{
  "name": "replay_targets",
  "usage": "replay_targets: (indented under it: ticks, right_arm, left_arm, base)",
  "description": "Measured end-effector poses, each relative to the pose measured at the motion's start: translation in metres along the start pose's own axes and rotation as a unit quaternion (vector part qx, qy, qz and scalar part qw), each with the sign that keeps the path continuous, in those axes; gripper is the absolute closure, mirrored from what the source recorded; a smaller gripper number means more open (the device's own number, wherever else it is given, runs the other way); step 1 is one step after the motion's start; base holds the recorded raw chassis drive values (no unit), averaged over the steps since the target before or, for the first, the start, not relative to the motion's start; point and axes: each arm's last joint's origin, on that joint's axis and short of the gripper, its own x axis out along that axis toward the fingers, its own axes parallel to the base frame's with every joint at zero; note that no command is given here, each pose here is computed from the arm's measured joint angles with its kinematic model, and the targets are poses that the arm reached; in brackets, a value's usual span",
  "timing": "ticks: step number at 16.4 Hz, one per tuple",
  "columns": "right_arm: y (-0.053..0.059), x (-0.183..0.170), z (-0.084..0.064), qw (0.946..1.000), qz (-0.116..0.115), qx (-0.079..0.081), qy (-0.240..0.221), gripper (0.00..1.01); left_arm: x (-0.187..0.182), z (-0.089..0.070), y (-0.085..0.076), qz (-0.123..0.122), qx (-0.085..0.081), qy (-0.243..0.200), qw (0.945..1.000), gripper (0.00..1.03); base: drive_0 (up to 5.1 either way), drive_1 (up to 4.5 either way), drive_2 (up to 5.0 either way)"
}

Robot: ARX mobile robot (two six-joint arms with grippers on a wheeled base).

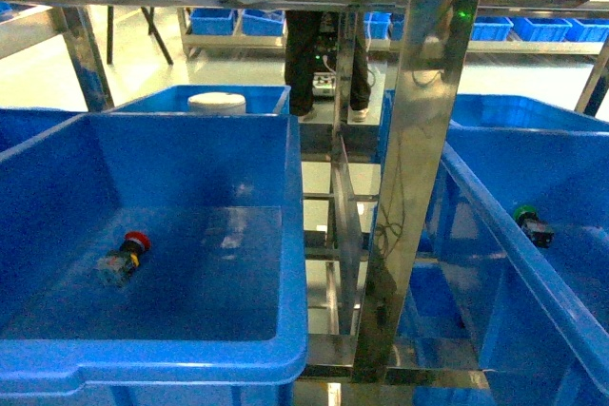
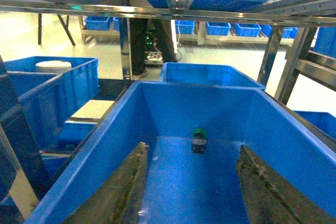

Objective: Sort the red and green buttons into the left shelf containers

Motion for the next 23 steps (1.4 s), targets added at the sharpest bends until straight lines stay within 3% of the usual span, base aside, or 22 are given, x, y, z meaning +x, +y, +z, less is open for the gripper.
replay_targets:
  ticks: [3, 5, 7, 8, 10, 14, 16, 17, 18, 23]
  right_arm:
    - [0.008, -0.005, 0.003, 1.0, 0.001, 0.001, -0.006, 0.78]
    - [0.013, -0.01, 0.005, 1.0, 0.001, 0.002, -0.009, 0.99]
    - [0.023, -0.015, 0.005, 0.9999, -0.007, 0.004, -0.007, 0.99]
    - [0.028, -0.017, 0.006, 0.9998, 0.012, 0.003, -0.013, 0.99]
    - [0.026, -0.02, 0.005, 0.9999, -0.001, 0.003, -0.011, 0.99]
    - [0.026, -0.024, 0.005, 0.9999, -0.001, 0.004, -0.011, 0.99]
    - [0.027, -0.034, -0.001, 0.9999, -0.001, 0.004, 0.011, 0.99]
    - [0.026, -0.036, 0.004, 0.9998, -0.001, 0.004, -0.017, 0.99]
    - [0.026, -0.036, 0.001, 1.0, -0.002, 0.004, -0.001, 0.99]
    - [0.026, -0.036, 0.001, 1.0, -0.002, 0.004, -0.005, 0.99]
  left_arm:
    - [-0.01, -0.004, 0.001, 0.002, 0.005, -0.01, 0.9999, 0.72]
    - [-0.019, -0.016, 0.001, 0.002, 0.005, 0.001, 1.0, 1.0]
    - [-0.027, -0.019, 0.001, 0.002, 0.006, -0.006, 1.0, 1.01]
    - [-0.03, -0.022, 0.001, 0.002, 0.006, -0.004, 1.0, 1.01]
    - [-0.036, -0.025, 0.001, 0.002, 0.006, -0.003, 1.0, 1.01]
    - [-0.044, -0.031, 0.001, 0.002, 0.007, -0.012, 0.9999, 1.01]
    - [-0.049, -0.03, 0.001, 0.002, 0.007, -0.017, 0.9998, 1.01]
    - [-0.05, -0.031, 0.001, 0.002, 0.007, -0.013, 0.9999, 1.01]
    - [-0.052, -0.03, 0.001, 0.002, 0.007, -0.015, 0.9999, 1.01]
    - [-0.058, -0.031, 0.001, 0.002, 0.007, -0.014, 0.9999, 1.01]
  base:
    - [0.0, 0.0, 0.0]
    - [0.0, 0.0, 0.0]
    - [0.0, 0.0, 0.0]
    - [0.0, 0.0, 0.0]
    - [0.0, 0.0, 0.0]
    - [0.0, 0.0, 0.0]
    - [0.0, 0.0, 0.0]
    - [0.0, 0.0, 0.0]
    - [0.0, 0.0, 0.0]
    - [0.0, 0.0, 0.0]
